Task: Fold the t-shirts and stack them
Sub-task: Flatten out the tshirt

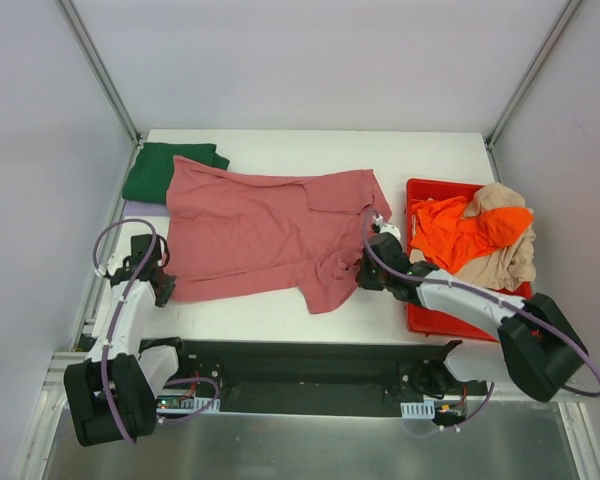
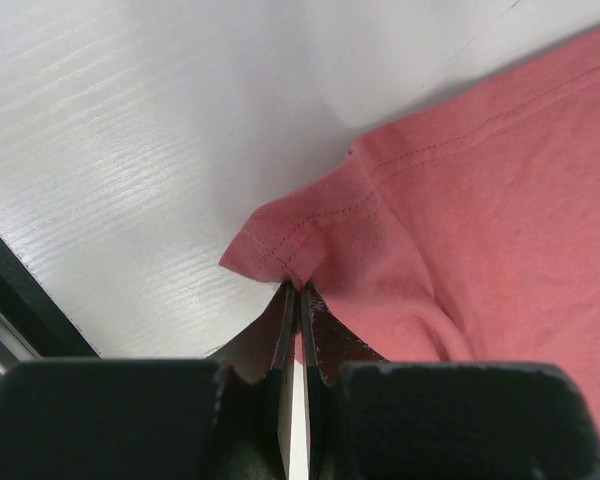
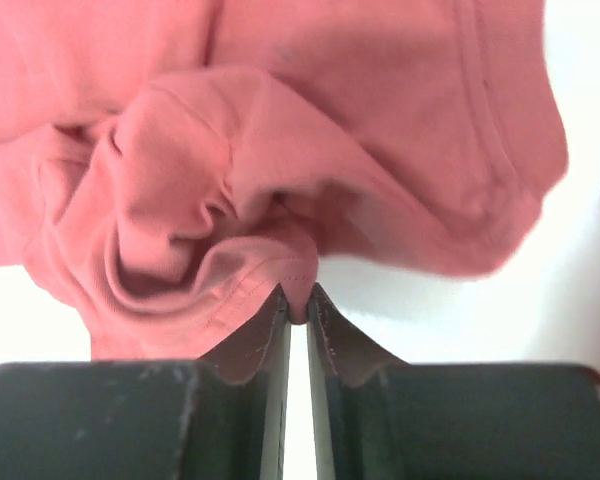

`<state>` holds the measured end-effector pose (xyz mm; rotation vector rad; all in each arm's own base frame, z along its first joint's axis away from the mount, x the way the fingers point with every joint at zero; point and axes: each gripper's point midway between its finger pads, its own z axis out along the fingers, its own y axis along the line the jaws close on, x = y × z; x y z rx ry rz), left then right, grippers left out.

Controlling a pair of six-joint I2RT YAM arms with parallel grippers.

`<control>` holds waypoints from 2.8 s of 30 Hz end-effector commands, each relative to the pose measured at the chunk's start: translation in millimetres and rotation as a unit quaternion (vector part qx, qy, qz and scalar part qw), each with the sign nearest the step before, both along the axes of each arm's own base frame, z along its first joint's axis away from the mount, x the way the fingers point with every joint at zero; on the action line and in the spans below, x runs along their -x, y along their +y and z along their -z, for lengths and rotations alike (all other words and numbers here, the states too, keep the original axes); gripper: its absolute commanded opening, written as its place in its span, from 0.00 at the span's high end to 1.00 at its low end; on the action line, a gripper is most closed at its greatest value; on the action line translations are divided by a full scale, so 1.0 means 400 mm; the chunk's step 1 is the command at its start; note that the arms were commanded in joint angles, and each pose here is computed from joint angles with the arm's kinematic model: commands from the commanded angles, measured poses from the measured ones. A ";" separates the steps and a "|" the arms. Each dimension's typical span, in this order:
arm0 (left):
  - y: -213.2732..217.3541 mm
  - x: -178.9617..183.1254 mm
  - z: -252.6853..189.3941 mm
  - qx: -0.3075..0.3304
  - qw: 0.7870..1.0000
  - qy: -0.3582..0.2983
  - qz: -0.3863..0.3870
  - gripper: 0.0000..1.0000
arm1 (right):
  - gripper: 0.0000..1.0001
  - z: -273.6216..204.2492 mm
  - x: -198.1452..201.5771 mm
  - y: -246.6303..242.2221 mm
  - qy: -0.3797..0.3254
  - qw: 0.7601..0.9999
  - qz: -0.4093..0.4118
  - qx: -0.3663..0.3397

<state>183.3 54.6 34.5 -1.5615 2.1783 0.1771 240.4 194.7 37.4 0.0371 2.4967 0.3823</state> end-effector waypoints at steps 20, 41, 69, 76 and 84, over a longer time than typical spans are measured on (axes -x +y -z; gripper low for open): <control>-0.065 -0.104 -0.417 0.010 0.950 -0.303 0.071 1.00 | 1.00 -0.412 0.043 -0.048 -0.257 0.961 -0.079 -0.069; -0.148 0.161 -1.374 -0.150 0.725 -0.652 0.165 1.00 | 1.00 -1.408 0.301 -0.214 -0.623 0.746 -0.147 -0.183; -0.083 -0.173 -1.245 -0.113 0.806 -0.555 0.173 1.00 | 1.00 -1.414 -0.103 -0.195 -0.600 0.797 0.028 0.061; -0.034 -0.440 -0.846 -0.041 0.891 -0.422 0.160 1.00 | 0.99 -1.118 -0.369 -0.160 -0.517 0.852 0.049 0.059; -0.046 -0.673 -0.480 -0.030 0.945 -0.269 0.181 1.00 | 1.00 -0.812 -0.646 -0.135 -0.418 0.905 0.053 0.057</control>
